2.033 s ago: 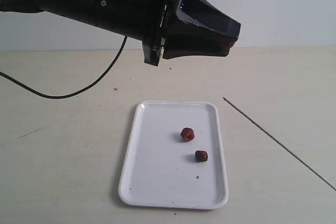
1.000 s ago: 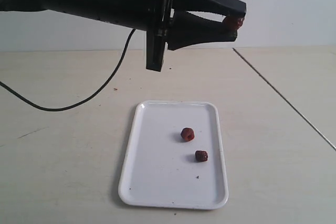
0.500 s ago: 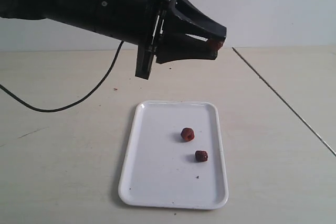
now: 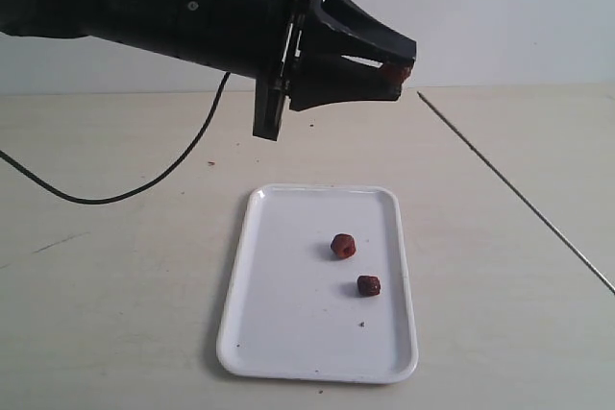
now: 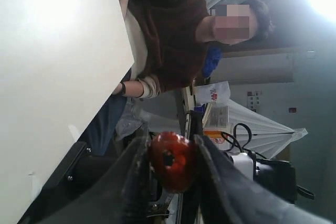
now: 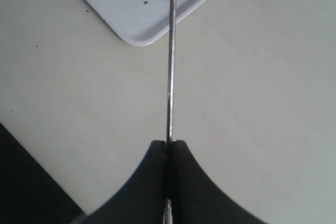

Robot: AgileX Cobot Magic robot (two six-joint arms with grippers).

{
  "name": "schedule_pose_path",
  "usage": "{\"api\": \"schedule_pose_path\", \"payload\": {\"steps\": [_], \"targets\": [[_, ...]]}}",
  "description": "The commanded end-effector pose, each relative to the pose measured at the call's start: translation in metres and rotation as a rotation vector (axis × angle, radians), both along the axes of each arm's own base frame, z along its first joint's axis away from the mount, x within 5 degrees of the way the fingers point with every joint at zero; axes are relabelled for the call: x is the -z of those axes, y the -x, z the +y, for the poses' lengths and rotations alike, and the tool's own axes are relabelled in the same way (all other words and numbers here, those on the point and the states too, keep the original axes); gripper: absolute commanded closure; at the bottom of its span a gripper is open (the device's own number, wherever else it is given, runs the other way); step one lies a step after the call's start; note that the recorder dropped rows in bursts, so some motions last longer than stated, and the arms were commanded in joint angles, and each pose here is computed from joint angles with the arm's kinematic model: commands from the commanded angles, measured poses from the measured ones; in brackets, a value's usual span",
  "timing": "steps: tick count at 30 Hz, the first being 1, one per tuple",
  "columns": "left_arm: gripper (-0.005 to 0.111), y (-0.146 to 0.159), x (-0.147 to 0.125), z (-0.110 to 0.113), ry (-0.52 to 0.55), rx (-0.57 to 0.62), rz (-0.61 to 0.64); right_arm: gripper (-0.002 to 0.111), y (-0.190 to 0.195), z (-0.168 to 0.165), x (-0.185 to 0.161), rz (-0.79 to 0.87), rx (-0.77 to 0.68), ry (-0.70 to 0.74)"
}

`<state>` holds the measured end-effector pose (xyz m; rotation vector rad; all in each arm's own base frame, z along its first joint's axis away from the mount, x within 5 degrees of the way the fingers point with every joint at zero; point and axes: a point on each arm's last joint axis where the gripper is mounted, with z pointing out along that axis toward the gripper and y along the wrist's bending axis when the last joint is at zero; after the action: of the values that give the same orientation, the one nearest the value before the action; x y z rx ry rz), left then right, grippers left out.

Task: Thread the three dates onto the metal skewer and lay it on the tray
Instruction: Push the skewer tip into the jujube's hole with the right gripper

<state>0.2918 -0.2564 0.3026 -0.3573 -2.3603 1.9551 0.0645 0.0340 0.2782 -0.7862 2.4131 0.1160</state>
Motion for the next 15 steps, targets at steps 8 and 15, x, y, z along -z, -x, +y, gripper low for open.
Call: {"api": "schedule_pose_path", "payload": {"steps": [8,15], "targets": [[0.077,0.0000,-0.0020,-0.0001,0.020,-0.004,0.000,0.108,-0.0043,0.0022,-0.0058,-0.074,-0.012,-0.028],[0.077,0.0000,-0.0020,-0.0001,0.020,-0.004,0.000,0.108,-0.0053,-0.0004,-0.0051,-0.078,-0.002,0.005]]}}
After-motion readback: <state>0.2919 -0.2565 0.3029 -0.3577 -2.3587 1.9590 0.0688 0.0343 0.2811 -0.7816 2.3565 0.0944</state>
